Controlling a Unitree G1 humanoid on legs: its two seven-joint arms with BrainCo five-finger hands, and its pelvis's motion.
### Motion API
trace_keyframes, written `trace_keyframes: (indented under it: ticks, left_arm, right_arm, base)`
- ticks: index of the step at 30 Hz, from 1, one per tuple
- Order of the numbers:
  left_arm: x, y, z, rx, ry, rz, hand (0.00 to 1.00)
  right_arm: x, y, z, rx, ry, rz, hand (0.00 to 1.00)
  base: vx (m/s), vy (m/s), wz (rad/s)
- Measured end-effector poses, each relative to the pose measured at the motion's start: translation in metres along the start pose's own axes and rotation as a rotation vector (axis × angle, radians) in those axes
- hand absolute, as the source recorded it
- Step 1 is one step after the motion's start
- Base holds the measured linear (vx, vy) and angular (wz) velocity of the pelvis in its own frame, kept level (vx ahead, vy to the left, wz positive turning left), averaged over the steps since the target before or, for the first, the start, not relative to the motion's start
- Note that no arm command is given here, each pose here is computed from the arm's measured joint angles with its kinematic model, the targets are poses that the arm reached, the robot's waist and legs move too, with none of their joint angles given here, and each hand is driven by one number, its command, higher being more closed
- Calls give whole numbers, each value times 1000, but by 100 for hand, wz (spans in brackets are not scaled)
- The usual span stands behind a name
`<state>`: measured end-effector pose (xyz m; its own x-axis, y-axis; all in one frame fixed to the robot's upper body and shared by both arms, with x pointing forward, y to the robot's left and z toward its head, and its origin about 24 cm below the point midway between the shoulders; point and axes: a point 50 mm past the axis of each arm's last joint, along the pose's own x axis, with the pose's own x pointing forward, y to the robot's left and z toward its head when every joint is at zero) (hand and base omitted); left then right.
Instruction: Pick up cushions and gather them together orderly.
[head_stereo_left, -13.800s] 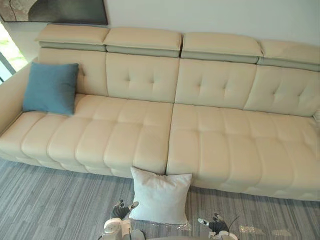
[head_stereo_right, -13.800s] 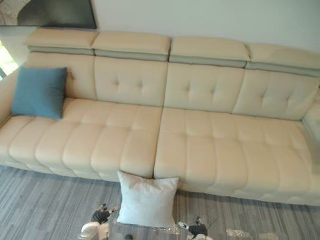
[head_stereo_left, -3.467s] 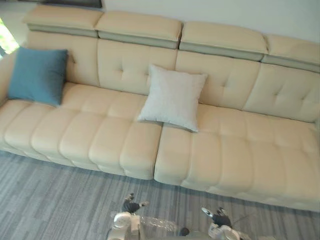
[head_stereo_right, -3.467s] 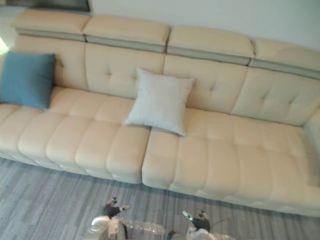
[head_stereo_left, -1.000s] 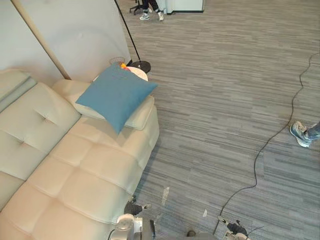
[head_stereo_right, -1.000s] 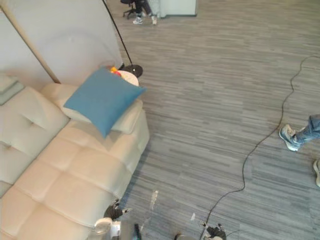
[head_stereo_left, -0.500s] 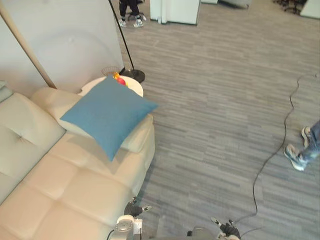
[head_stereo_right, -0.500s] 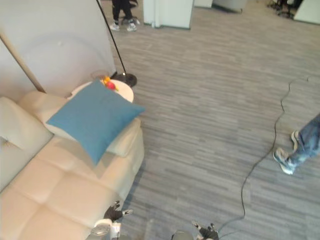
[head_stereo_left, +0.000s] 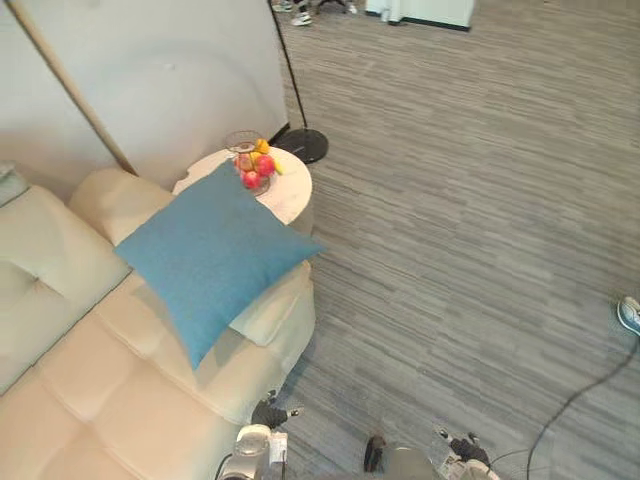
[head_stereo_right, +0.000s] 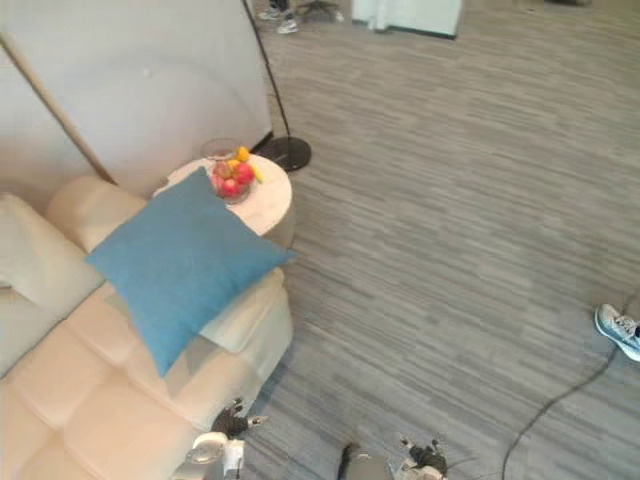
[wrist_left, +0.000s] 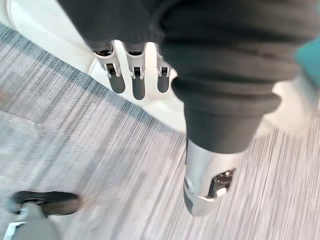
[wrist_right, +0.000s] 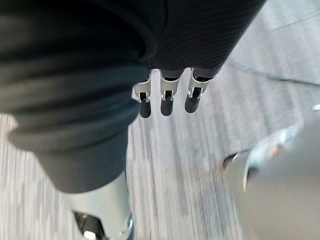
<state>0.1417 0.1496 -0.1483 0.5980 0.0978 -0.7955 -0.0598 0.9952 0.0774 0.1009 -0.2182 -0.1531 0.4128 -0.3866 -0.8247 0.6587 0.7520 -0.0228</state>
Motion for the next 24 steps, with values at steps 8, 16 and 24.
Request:
trace_keyframes:
  ticks: [8, 16, 24]
  left_arm:
    - [1, -3, 7, 115, -37, -44, 0]
    - [-3, 2, -6, 100, -4, -33, 0]
    - [0, 11, -1, 59, -6, 18, 0]
  right_arm:
    - [3, -7, 7, 18, -8, -26, 0]
    - [-7, -22, -23, 15, 65, -57, 0]
    - [-4, -10, -16, 17, 48, -20, 0]
  base:
    - [173, 8, 79]
    - [94, 53, 95]
    - [150, -200, 55]
